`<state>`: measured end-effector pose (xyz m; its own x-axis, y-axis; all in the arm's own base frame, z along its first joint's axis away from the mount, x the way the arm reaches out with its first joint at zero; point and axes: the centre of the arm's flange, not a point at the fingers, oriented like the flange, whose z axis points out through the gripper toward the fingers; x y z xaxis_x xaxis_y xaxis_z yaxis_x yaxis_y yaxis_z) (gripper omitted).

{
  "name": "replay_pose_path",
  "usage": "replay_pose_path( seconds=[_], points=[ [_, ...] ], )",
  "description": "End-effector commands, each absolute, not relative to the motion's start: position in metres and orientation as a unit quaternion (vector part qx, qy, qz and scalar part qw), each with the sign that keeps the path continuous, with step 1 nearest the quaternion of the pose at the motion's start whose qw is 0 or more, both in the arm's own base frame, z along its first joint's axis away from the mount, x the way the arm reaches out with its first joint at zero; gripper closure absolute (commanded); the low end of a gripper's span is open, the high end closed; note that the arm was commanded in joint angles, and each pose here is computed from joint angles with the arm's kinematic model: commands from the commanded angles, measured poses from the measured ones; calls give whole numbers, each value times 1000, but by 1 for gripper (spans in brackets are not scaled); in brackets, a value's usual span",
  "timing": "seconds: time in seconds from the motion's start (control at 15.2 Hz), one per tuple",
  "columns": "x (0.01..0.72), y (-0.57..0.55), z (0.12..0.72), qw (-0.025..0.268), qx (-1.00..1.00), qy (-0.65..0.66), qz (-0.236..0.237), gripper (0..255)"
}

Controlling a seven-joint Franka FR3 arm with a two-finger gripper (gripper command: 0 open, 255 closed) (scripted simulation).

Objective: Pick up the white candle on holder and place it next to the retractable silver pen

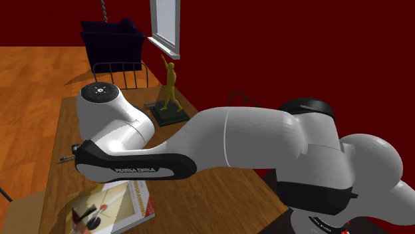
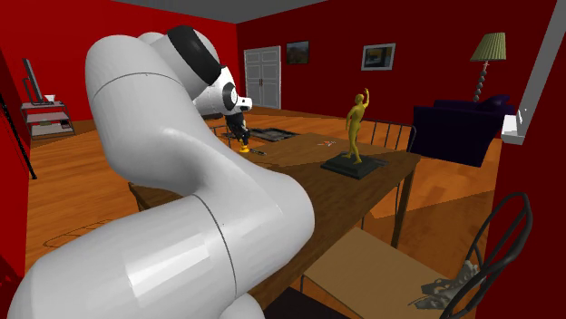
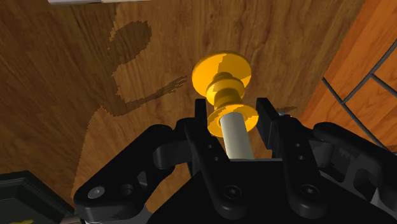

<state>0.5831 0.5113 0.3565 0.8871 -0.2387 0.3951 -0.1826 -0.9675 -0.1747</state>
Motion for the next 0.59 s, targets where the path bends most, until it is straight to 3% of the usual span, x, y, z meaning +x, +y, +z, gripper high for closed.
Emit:
replay_pose_path(
  seconds=[0.0,0.53],
  points=[
    [582,511,346,67,-969,109,-212,255],
    [582,511,305,67,-969,109,-212,255]
  ],
)
